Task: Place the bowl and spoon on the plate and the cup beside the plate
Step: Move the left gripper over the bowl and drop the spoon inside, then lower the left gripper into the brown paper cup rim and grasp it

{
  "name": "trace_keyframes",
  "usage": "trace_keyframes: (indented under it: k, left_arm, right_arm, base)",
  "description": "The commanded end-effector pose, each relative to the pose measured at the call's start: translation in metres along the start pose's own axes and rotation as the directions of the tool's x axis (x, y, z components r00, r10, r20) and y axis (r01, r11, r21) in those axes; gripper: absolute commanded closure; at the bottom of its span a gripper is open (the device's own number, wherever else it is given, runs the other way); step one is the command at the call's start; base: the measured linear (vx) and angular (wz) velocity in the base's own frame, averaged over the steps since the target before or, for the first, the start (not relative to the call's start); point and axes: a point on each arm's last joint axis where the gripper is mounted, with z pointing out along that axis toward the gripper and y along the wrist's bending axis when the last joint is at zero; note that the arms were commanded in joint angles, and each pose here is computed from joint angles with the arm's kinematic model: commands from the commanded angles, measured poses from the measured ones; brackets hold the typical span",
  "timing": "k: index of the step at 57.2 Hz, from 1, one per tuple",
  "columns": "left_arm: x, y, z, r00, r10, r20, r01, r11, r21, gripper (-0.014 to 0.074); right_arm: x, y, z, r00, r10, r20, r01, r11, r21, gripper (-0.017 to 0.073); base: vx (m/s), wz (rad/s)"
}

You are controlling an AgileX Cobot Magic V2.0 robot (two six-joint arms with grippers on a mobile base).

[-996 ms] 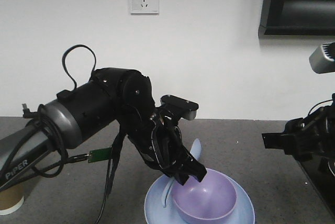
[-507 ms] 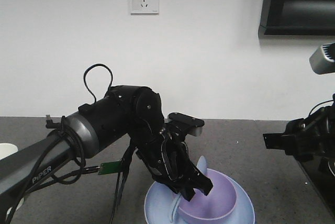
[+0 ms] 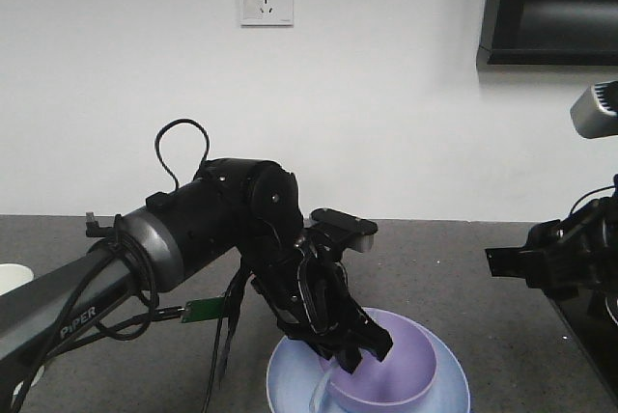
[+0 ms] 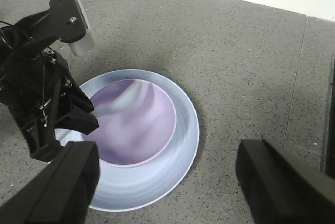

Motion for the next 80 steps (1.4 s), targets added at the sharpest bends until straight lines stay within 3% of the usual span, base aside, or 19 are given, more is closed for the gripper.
trace_keyframes:
  k: [1,14,27,32,38,42,46,50,58,64,67,73,80]
  left_arm:
    - [-0.008,-0.013,-0.04,0.991,0.014,0.136,-0.017,1.0,0.017,0.0184]
    - [-0.005,-0.014,-0.045,0.992,0.016,0.123,-0.018,1.0,0.017,0.0135]
    - [0.002,-0.025,-0.092,0.978,0.043,0.205,-0.043,0.999,-0.004,0.0136]
    - [0.008,-0.029,-0.121,0.965,0.05,0.259,-0.041,0.998,-0.041,0.0136]
    - [0.018,-0.028,-0.156,0.945,0.055,0.322,-0.011,0.991,-0.135,0.0136]
    - [0.027,-0.019,-0.181,0.93,0.051,0.364,0.039,0.971,-0.236,0.0136]
    - [0.038,-0.001,-0.208,0.912,0.029,0.41,0.121,0.934,-0.335,0.0136]
    - [0.047,0.018,-0.222,0.904,-0.001,0.427,0.182,0.905,-0.383,0.0138]
    - [0.08,0.073,-0.231,0.901,-0.143,0.409,0.329,0.839,-0.434,0.0145]
    - [0.106,0.11,-0.225,0.895,-0.257,0.365,0.414,0.784,-0.463,0.0145]
    - [0.117,0.126,-0.224,0.892,-0.291,0.346,0.435,0.761,-0.481,0.0145]
    - [0.132,0.145,-0.22,0.89,-0.333,0.312,0.452,0.738,-0.501,0.0145]
    - [0.137,0.154,-0.221,0.891,-0.332,0.308,0.45,0.73,-0.515,0.0145]
  right_arm:
    - [-0.012,0.0,-0.015,0.993,-0.005,0.114,0.003,1.0,0.016,-0.0033]
    - [-0.012,0.0,-0.015,0.993,-0.005,0.116,0.003,1.0,0.016,-0.0033]
    - [-0.014,0.0,-0.015,0.991,0.002,0.134,-0.004,1.0,0.018,-0.0033]
    - [-0.014,0.0,-0.016,0.991,0.003,0.136,-0.005,1.0,0.018,-0.0033]
    - [-0.014,0.0,-0.015,0.991,0.013,0.135,-0.015,1.0,0.016,-0.0033]
    - [-0.014,0.0,-0.015,0.991,0.016,0.135,-0.018,1.0,0.014,-0.0033]
    - [-0.014,0.0,-0.015,0.991,0.017,0.135,-0.019,1.0,0.013,-0.0033]
    - [-0.014,0.0,-0.016,0.99,0.018,0.136,-0.02,1.0,0.013,-0.0033]
    - [-0.014,0.0,-0.016,0.99,0.016,0.137,-0.018,1.0,0.013,-0.0033]
    - [-0.014,0.0,-0.016,0.991,0.009,0.137,-0.011,1.0,0.015,-0.0033]
    - [-0.014,0.0,-0.016,0.991,0.009,0.137,-0.011,1.0,0.015,-0.0033]
    - [-0.014,0.0,-0.016,0.991,0.009,0.137,-0.011,1.0,0.015,-0.0033]
    - [-0.014,0.0,-0.016,0.991,0.009,0.137,-0.011,1.0,0.015,-0.0033]
  base:
    - [0.0,0.0]
    - [0.0,0.0]
    - [0.0,0.0]
    - [0.0,0.0]
    - [0.0,0.0]
    - [0.0,0.0]
    - [0.0,0.0]
    - [0.0,0.0]
    - [0.0,0.0]
    - [0.0,0.0]
    - [0.0,0.0]
    - [0.0,0.0]
    - [0.0,0.0]
